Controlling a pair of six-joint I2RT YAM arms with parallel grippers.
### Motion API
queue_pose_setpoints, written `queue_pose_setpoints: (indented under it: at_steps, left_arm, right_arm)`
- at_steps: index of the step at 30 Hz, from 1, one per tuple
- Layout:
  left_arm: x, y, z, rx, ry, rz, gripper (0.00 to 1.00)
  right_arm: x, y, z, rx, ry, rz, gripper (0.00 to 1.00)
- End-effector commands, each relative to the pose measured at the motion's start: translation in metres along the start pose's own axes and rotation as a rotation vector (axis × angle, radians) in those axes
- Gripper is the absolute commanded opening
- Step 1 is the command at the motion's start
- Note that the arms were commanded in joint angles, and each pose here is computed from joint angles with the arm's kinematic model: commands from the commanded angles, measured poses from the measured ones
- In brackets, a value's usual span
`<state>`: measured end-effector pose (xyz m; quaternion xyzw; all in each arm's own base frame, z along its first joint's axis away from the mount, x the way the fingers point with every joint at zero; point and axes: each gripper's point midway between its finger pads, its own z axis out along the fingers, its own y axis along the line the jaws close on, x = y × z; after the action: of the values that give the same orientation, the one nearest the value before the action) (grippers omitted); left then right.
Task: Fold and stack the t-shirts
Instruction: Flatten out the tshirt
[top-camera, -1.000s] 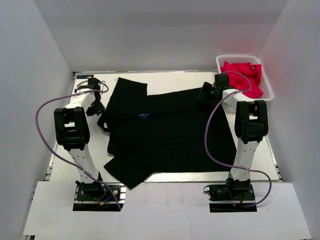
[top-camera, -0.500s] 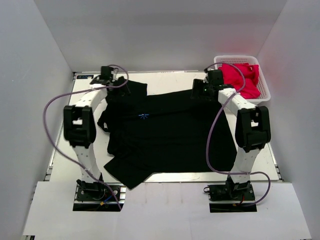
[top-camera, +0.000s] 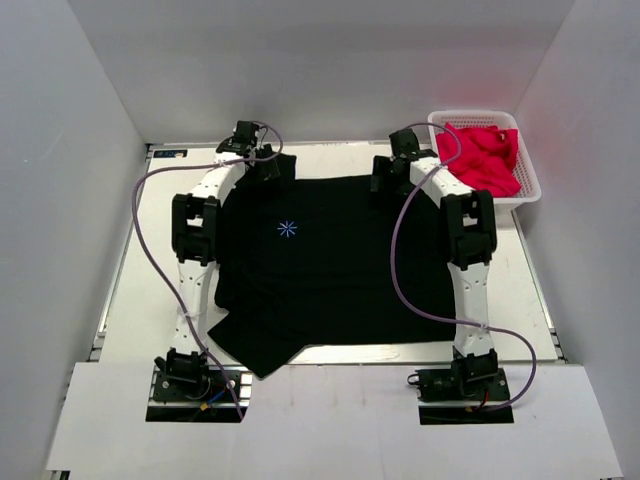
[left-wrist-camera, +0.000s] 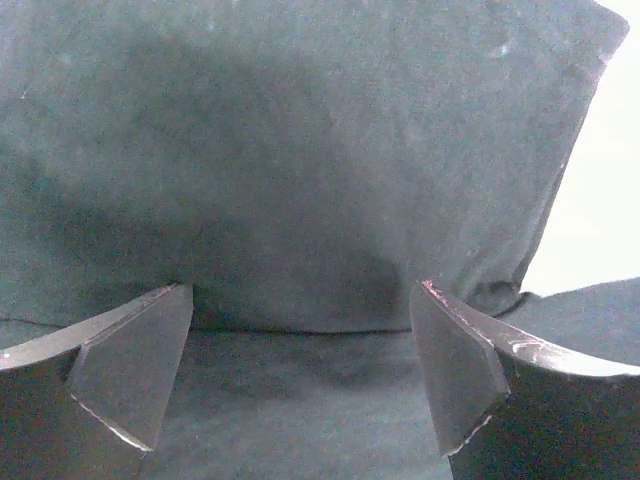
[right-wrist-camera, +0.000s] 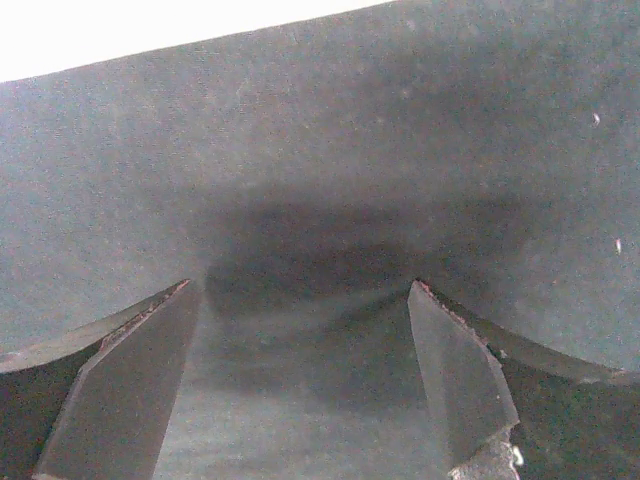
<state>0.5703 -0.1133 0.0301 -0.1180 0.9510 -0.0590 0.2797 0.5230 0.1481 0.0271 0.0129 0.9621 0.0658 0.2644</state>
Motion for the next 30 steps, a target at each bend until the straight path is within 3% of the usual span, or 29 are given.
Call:
queue_pose_setpoints:
  at_steps: [1,3,6,7,9,10,12,16,18,20,21,23,24,25,27,28,30]
  left_arm:
    - [0.011,0.024,0.046,-0.052,0.060,-0.003,1.00]
    - [-0.005,0.014,0.067,0.017,0.013,-0.005,1.00]
    - [-0.043,0.001,0.077,0.104,-0.147,0.020,1.00]
    - [-0.075,-0.015,0.070,0.173,-0.270,0.023,1.00]
    - [-0.089,-0.034,0.068,0.274,-0.343,0.038,1.00]
    - [-0.122,-0.049,0.052,0.332,-0.447,0.013,1.00]
    - [-0.144,-0.058,0.043,0.365,-0.525,0.006,1.00]
    - [-0.181,-0.058,0.012,0.349,-0.675,-0.005,1.00]
    - [-0.204,-0.068,-0.034,0.376,-0.732,0.016,1.00]
    - [-0.203,-0.071,-0.060,0.386,-0.703,0.034,1.00]
    - [-0.221,-0.076,-0.115,0.407,-0.759,0.036,1.00]
    - [-0.204,-0.078,-0.138,0.397,-0.728,0.038,1.00]
    - [-0.197,-0.071,-0.153,0.369,-0.706,0.030,1.00]
    - [-0.182,-0.071,-0.189,0.365,-0.698,0.047,1.00]
    - [-0.145,-0.070,-0.213,0.382,-0.603,0.025,1.00]
    - [-0.100,-0.055,-0.194,0.351,-0.488,0.007,1.00]
    - [-0.036,-0.035,-0.222,0.326,-0.408,-0.072,1.00]
  right_arm:
    - [-0.013,-0.002,0.014,0.035,0.019,0.033,0.90]
    - [-0.007,-0.003,0.039,0.031,0.042,0.034,0.90]
    - [-0.049,0.005,0.049,-0.027,-0.088,0.045,0.90]
    - [-0.043,0.005,0.056,-0.031,-0.086,0.050,0.90]
    - [-0.090,0.018,0.041,-0.101,-0.272,0.044,0.90]
    - [-0.096,0.020,0.039,-0.124,-0.330,0.031,0.90]
    - [-0.118,0.031,0.016,-0.167,-0.425,-0.009,0.90]
    - [-0.158,0.049,-0.020,-0.212,-0.507,-0.103,0.90]
    - [-0.177,0.058,-0.056,-0.233,-0.560,-0.139,0.90]
    - [-0.175,0.066,-0.087,-0.260,-0.568,-0.164,0.90]
    - [-0.160,0.064,-0.085,-0.255,-0.536,-0.170,0.90]
    - [-0.148,0.072,-0.131,-0.286,-0.559,-0.180,0.90]
    - [-0.121,0.069,-0.121,-0.287,-0.497,-0.168,0.90]
    - [-0.128,0.074,-0.172,-0.308,-0.571,-0.162,0.90]
    - [-0.062,0.057,-0.139,-0.279,-0.424,-0.117,0.90]
    - [-0.064,0.059,-0.176,-0.313,-0.480,-0.079,0.90]
    - [0.001,0.045,-0.147,-0.305,-0.351,-0.032,0.90]
